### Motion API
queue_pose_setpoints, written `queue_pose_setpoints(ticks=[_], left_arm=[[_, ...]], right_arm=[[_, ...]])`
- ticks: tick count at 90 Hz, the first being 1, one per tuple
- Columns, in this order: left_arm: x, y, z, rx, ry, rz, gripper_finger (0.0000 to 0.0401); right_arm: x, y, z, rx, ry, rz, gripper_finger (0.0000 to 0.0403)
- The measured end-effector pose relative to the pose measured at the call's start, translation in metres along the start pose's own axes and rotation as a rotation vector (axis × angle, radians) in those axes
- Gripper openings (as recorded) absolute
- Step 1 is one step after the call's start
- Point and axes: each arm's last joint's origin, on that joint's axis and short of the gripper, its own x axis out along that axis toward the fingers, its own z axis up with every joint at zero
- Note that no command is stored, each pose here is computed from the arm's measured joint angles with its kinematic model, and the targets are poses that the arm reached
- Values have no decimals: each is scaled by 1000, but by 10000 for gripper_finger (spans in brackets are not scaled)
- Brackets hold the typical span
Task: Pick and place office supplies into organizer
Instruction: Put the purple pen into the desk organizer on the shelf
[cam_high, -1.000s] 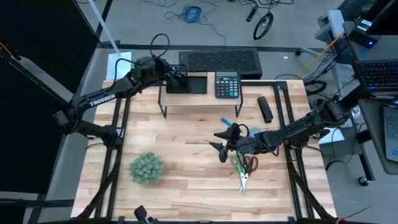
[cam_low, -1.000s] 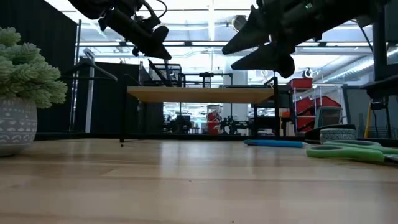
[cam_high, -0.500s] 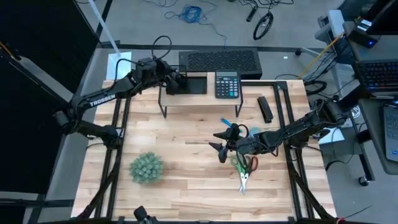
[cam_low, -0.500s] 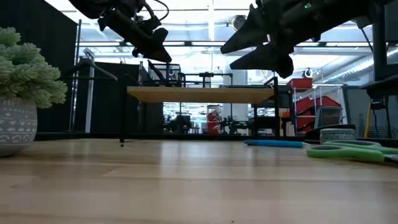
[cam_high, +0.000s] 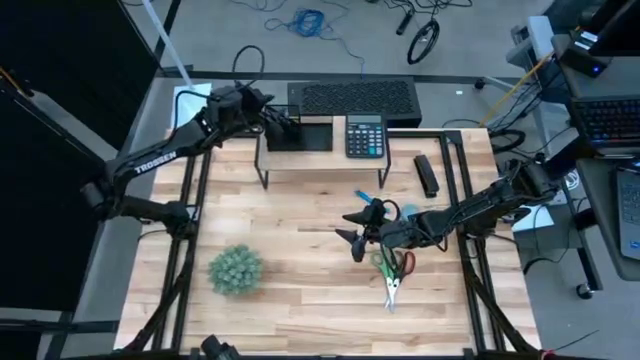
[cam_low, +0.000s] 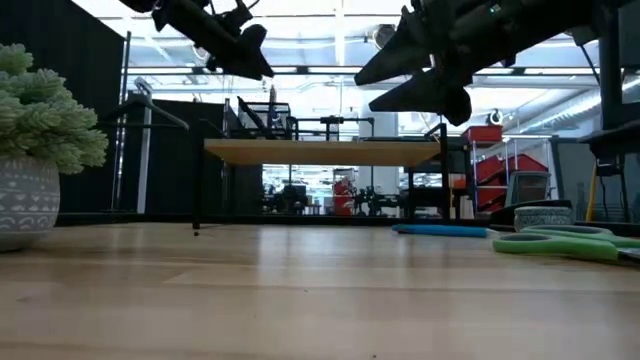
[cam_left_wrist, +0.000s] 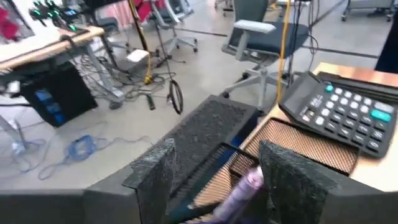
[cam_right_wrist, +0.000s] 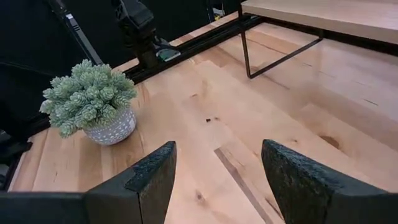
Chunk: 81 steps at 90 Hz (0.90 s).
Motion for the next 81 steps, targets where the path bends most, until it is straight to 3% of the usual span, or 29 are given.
queue_pose_setpoints(ticks=[9,26,40,59,81], left_arm=[[-4,-3,3,2,-24,-51,218],[-6,-18,7,15,-79,-264,215],[7,-35,1,27,-47,-314,154],[25,-43,-9,34,12,-237,16],[29,-39,-12,39,50,-72,17]], right_arm=[[0,0,0,-3,0,0,219],[0,0,0,-5,-2,0,219],[1,-1,1,-3,-3,-2,219],[1,-1,1,0,-5,-3,219],[1,-1,1,0,-4,-3,219]])
